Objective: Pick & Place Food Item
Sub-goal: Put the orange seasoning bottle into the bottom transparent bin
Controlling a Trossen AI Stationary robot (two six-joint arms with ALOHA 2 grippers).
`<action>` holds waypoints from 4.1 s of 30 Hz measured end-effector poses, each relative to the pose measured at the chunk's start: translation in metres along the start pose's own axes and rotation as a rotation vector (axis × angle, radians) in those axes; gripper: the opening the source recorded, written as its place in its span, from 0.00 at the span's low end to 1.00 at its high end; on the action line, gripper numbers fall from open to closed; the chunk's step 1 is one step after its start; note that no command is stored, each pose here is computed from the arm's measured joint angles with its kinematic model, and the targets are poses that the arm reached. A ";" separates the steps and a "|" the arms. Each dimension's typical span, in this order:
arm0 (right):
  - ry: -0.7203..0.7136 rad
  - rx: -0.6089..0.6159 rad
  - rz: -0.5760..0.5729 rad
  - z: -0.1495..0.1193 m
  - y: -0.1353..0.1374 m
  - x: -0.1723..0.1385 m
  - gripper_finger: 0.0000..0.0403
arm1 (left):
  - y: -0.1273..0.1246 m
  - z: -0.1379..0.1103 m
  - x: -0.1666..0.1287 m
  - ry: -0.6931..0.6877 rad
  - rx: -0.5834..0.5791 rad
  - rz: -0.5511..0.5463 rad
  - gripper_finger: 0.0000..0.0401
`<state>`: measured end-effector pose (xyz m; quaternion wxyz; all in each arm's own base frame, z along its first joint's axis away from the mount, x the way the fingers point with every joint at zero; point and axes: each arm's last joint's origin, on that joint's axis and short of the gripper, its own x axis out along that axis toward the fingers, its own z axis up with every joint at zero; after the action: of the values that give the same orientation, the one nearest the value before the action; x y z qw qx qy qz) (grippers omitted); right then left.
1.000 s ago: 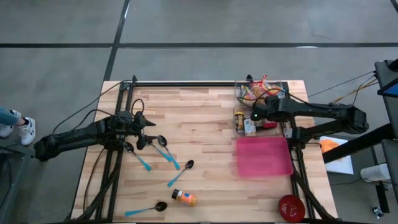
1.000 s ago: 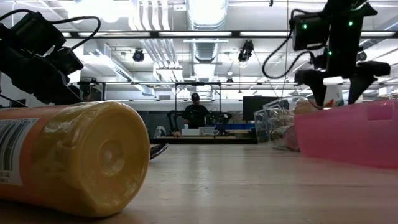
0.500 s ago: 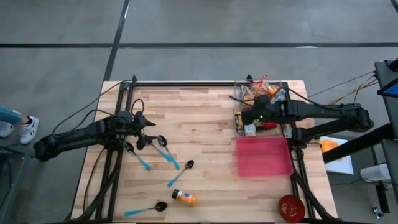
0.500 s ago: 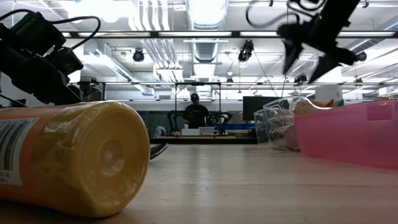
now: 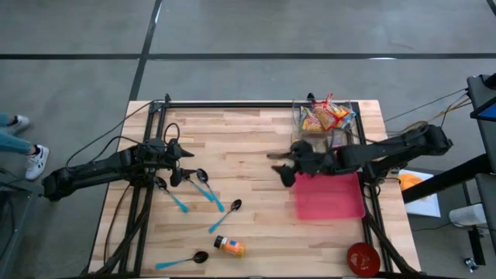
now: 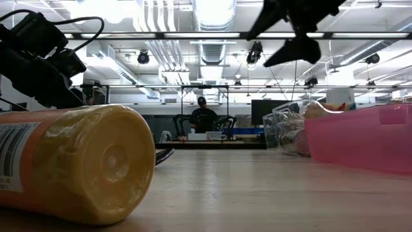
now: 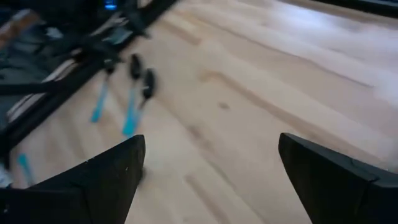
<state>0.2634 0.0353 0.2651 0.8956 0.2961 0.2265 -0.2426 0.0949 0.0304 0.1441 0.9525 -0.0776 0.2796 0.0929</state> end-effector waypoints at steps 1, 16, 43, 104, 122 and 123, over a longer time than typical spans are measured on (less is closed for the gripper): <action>-0.004 -0.010 0.017 -0.004 0.005 0.004 0.91 | 0.000 0.000 0.000 0.000 0.000 0.000 0.86; 0.033 -0.275 0.127 -0.069 0.092 0.062 0.91 | 0.000 0.000 0.000 0.000 0.000 0.001 0.86; 0.114 -0.466 0.106 -0.124 0.234 0.094 0.91 | 0.000 0.000 0.000 0.000 0.000 0.001 0.86; 0.395 -0.446 0.073 -0.201 0.214 0.144 0.51 | 0.000 0.000 0.000 0.000 0.000 0.000 0.86; 0.399 -0.419 0.049 -0.197 0.213 0.144 0.41 | 0.000 0.000 0.000 0.000 0.000 0.000 0.86; 0.391 -0.422 0.041 -0.196 0.213 0.144 0.41 | 0.000 0.000 0.000 0.000 0.000 0.000 0.86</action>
<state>0.4452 0.2683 0.1340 0.8815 0.1491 0.4344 -0.1101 0.0949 0.0304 0.1441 0.9525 -0.0775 0.2796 0.0930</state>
